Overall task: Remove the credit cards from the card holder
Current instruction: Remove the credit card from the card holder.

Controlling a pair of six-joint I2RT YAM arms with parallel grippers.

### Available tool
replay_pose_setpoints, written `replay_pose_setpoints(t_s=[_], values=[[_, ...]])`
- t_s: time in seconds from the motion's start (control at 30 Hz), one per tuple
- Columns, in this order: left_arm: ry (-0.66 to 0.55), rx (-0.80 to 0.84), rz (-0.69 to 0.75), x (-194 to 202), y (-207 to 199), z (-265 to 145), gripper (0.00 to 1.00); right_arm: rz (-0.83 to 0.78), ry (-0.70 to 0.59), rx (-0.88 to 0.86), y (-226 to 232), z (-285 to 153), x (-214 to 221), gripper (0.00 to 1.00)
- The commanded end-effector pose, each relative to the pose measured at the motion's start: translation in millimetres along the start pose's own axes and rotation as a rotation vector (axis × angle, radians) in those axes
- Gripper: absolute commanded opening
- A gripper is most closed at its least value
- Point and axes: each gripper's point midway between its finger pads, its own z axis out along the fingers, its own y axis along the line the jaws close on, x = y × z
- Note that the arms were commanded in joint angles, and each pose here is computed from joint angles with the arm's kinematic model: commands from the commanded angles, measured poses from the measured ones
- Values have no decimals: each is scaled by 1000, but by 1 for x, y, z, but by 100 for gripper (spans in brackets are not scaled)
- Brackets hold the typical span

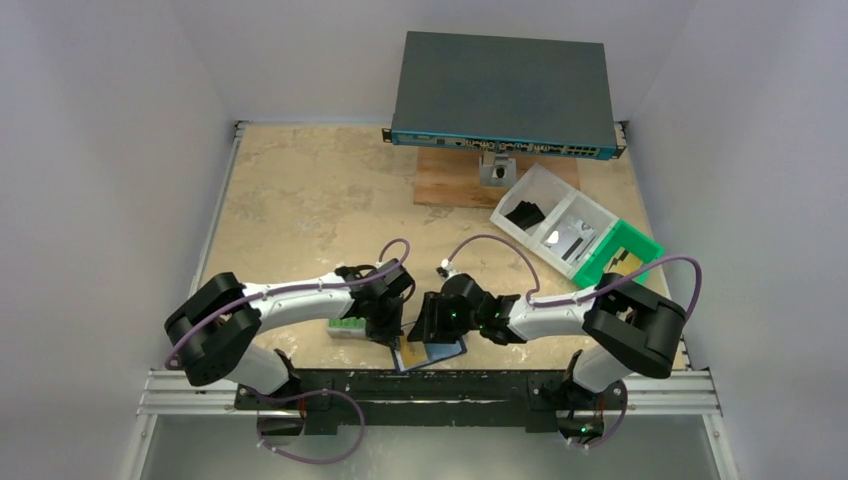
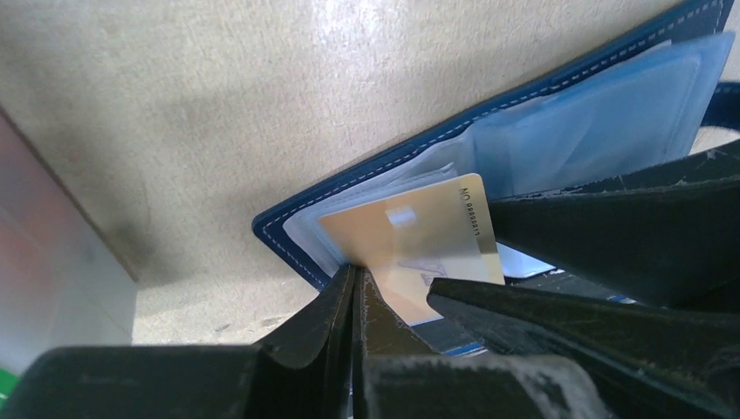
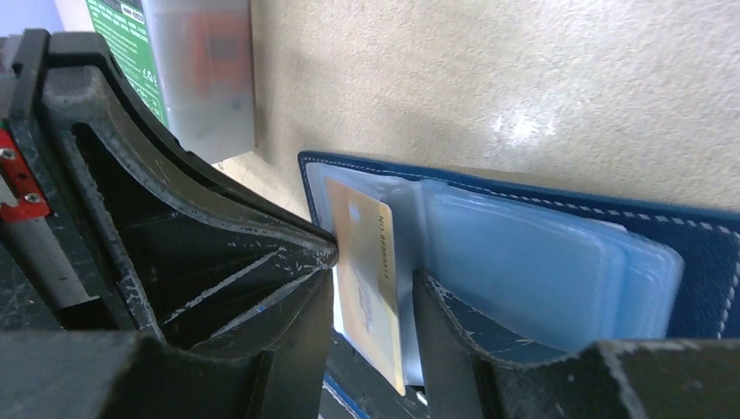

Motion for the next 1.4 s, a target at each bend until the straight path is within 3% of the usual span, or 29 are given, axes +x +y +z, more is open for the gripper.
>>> replay_pose_setpoints(t_s=[0.0,0.57,1.0,1.37], values=[[0,13,-24,0,-10,15,0,39,13,40,-30,-2,6,38],[32,-69,-72,5,9,32,0,5,-111,-256,8,-46,-16,34],[31,-66,-58,3,7,30,0,69,-46,-115,-28,-26,-2,29],[33,-71,-55,3,8,30,0,71,-107,-78,-31,-38,-13,32]])
